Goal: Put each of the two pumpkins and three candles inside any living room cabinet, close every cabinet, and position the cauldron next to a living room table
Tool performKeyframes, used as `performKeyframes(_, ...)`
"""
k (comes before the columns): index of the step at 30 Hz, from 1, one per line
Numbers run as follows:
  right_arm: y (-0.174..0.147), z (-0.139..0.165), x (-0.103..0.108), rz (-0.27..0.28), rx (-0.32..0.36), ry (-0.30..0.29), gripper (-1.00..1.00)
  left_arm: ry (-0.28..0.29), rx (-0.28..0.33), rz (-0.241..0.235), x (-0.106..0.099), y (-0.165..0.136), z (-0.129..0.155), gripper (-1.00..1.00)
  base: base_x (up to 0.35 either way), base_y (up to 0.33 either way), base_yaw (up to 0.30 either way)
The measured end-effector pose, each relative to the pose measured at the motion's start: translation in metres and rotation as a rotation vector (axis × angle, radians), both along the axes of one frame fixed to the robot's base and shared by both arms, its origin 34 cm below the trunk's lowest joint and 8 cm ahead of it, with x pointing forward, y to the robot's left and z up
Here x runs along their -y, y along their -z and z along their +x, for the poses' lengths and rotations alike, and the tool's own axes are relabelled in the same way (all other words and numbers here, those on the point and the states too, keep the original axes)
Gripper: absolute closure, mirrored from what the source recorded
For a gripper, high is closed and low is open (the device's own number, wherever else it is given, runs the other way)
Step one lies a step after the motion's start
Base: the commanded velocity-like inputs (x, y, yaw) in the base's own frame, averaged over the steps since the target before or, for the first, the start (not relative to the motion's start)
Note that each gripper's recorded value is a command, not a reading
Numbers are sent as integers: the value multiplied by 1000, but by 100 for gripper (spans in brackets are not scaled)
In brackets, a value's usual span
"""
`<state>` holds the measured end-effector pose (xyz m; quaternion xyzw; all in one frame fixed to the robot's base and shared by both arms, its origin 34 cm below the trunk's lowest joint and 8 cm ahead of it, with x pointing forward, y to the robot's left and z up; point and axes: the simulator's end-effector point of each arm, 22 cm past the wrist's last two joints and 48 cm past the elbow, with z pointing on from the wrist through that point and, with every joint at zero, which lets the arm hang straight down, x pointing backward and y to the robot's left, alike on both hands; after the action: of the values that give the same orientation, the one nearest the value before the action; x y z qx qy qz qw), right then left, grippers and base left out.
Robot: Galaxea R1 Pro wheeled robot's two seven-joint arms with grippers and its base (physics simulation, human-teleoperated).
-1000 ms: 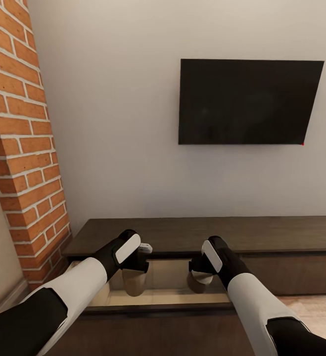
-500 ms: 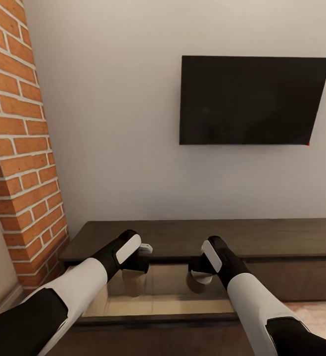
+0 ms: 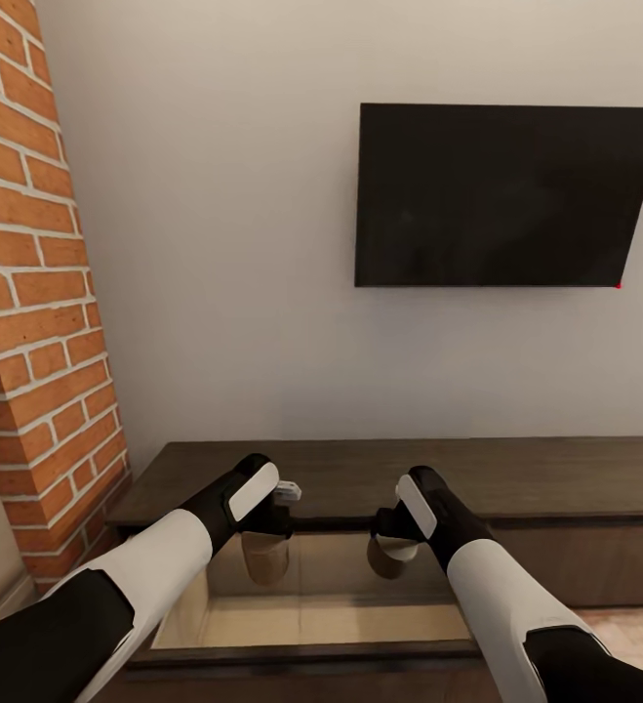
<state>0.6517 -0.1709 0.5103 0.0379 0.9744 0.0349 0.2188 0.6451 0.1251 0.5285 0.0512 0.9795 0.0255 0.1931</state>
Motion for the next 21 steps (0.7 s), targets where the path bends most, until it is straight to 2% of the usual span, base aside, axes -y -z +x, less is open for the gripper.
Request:
performKeyframes(13,0,0,0,-10,2,-8,100,2,8,-2,2,-2,1,100,10,0,0)
performKeyframes(21,20,0,0,-7,-31,-8,100,2,-23,-4,2,18,2,100,0,0,0)
